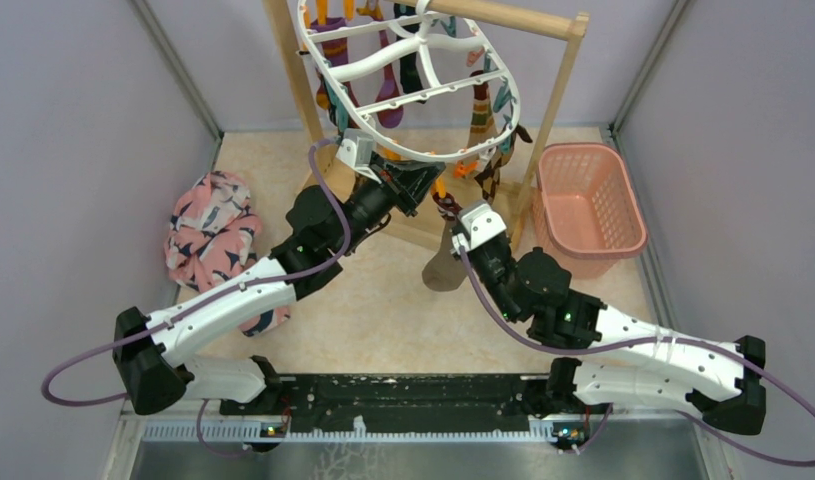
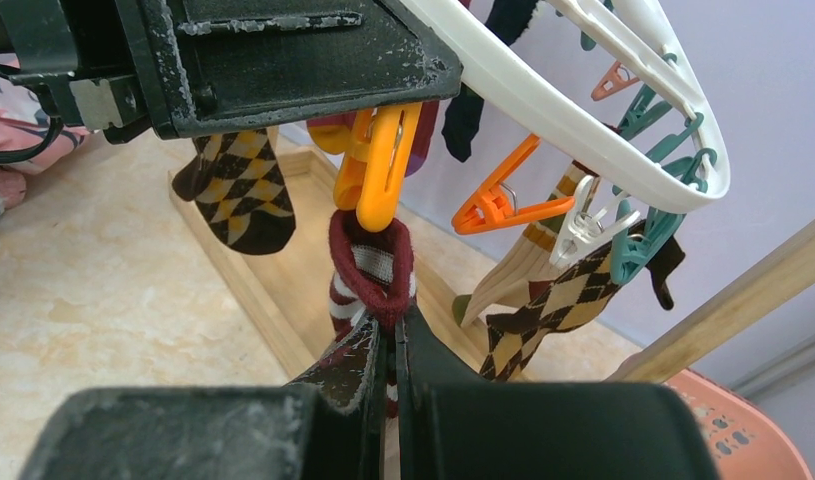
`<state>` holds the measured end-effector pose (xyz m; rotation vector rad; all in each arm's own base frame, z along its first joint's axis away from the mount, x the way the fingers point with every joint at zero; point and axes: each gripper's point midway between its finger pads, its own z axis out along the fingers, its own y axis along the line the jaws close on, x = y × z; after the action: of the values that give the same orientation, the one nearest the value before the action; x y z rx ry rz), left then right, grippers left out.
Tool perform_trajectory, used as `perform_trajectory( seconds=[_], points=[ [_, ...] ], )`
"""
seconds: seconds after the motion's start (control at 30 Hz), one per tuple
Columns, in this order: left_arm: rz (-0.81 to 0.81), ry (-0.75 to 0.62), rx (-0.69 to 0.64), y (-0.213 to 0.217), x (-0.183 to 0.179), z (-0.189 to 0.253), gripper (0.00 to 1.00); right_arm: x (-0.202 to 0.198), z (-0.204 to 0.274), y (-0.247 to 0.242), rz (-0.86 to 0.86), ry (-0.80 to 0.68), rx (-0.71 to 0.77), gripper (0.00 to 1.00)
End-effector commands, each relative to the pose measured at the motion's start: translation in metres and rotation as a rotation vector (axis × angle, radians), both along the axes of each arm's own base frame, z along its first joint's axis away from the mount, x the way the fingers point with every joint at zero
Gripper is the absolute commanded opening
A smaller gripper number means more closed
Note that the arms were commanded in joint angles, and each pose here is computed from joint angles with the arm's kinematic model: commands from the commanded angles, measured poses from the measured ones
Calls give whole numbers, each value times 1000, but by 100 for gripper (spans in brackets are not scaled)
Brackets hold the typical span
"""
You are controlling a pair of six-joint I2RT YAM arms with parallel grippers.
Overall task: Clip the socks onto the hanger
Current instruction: Clamp the sock onto the hanger.
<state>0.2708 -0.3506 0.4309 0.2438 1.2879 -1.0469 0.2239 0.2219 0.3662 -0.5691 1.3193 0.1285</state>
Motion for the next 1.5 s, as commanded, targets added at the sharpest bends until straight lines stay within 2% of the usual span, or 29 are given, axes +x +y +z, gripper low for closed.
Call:
perform_trajectory(
  seconds=[0.0, 0.53, 0.83, 1.47],
  points=[
    [39, 5, 18, 8, 6, -4, 0, -6, 30, -7, 12, -25, 90, 0],
    [16, -19, -2, 9, 0, 11, 0, -8, 26, -14, 7, -10, 97, 0],
    [1, -1, 1, 5, 0, 4, 0, -10, 24, -4, 45, 2, 106, 0],
    [-2, 10, 12, 4, 0, -5, 0, -8, 57, -2, 44, -74, 97, 0]
  ],
)
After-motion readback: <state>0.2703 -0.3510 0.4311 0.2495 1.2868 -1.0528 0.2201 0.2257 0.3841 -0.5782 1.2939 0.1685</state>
